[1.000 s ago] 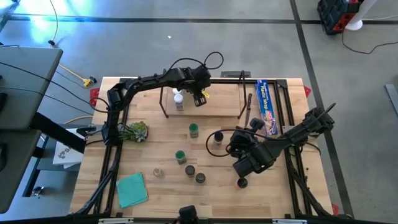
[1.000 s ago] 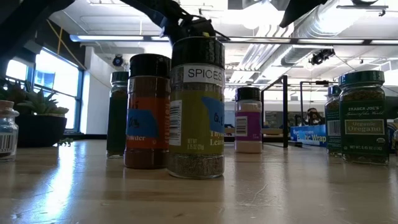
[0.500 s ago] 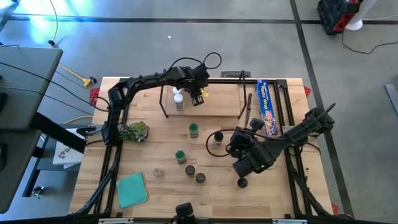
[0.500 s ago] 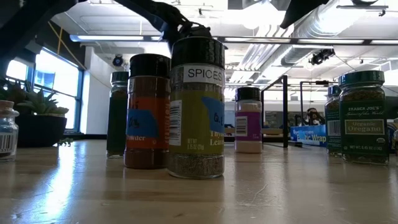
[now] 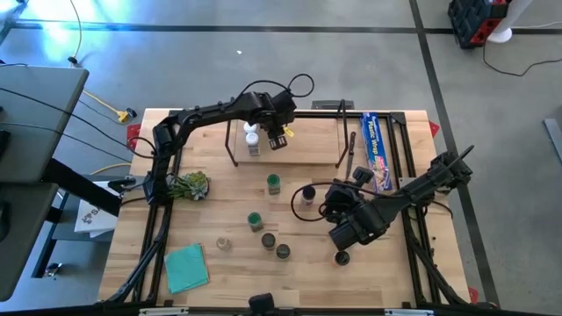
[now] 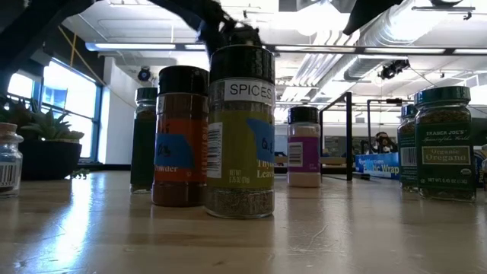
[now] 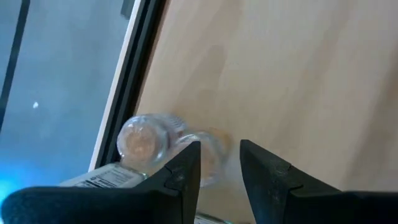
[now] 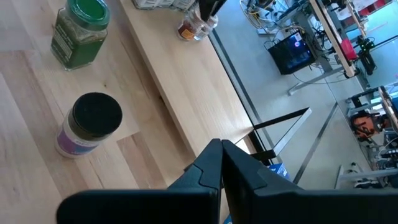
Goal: Shelf spices
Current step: Put the brown seasoning bottle on the shelf aligned with the other brown seasoning bottles
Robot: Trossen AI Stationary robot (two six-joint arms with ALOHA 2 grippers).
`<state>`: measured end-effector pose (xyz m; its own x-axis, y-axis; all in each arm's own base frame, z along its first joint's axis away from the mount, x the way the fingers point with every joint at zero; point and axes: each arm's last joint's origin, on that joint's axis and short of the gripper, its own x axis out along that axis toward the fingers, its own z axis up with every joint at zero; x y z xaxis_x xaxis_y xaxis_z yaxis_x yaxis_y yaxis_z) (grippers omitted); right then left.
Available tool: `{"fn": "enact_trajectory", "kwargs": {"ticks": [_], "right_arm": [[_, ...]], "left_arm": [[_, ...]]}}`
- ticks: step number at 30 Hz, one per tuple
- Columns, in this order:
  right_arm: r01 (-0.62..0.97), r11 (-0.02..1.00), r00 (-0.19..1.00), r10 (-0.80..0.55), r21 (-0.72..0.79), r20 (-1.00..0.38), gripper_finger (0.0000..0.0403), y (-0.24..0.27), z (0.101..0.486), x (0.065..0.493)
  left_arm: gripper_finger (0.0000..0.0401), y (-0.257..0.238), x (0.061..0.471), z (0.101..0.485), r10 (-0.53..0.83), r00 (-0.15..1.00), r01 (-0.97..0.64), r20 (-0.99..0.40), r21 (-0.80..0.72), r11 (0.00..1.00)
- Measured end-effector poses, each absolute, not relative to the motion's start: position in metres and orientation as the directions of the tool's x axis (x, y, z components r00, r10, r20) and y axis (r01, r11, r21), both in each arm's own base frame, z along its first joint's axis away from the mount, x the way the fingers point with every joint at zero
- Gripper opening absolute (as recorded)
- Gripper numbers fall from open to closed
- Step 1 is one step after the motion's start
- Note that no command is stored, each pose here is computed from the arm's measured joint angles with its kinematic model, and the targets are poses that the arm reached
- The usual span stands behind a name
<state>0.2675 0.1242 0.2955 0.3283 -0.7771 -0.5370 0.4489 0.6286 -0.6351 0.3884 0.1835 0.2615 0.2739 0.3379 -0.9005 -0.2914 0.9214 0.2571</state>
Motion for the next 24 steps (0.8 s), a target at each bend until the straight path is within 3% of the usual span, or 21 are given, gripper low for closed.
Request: {"fn": "enact_trajectory", "kwargs": {"ticks": [7,15,20,24], "right_arm": [[0.438,0.627,0.324,-0.778,-0.644,-0.538,0.0004,0.124,0.296,0.267],[0.397,0.625,0.335,-0.781,-0.672,-0.528,0.0004,0.126,0.296,0.266],[0.395,0.598,0.349,-0.8,-0.697,-0.489,0.0004,0.124,0.297,0.267],[0.421,0.582,0.353,-0.812,-0.696,-0.466,0.0004,0.12,0.297,0.271]], "left_arm": [[0.0106,0.126,0.374,0.302,0.31,0.39,-0.135,-0.867,0.28,0.951],[0.0106,0.048,0.279,0.317,0.281,0.534,-0.178,-0.797,0.219,0.959],[0.0106,-0.005,0.212,0.315,0.171,0.688,-0.191,-0.706,0.051,0.98],[0.0106,-0.033,0.172,0.297,0.052,0.726,-0.179,-0.686,-0.115,0.977]]}}
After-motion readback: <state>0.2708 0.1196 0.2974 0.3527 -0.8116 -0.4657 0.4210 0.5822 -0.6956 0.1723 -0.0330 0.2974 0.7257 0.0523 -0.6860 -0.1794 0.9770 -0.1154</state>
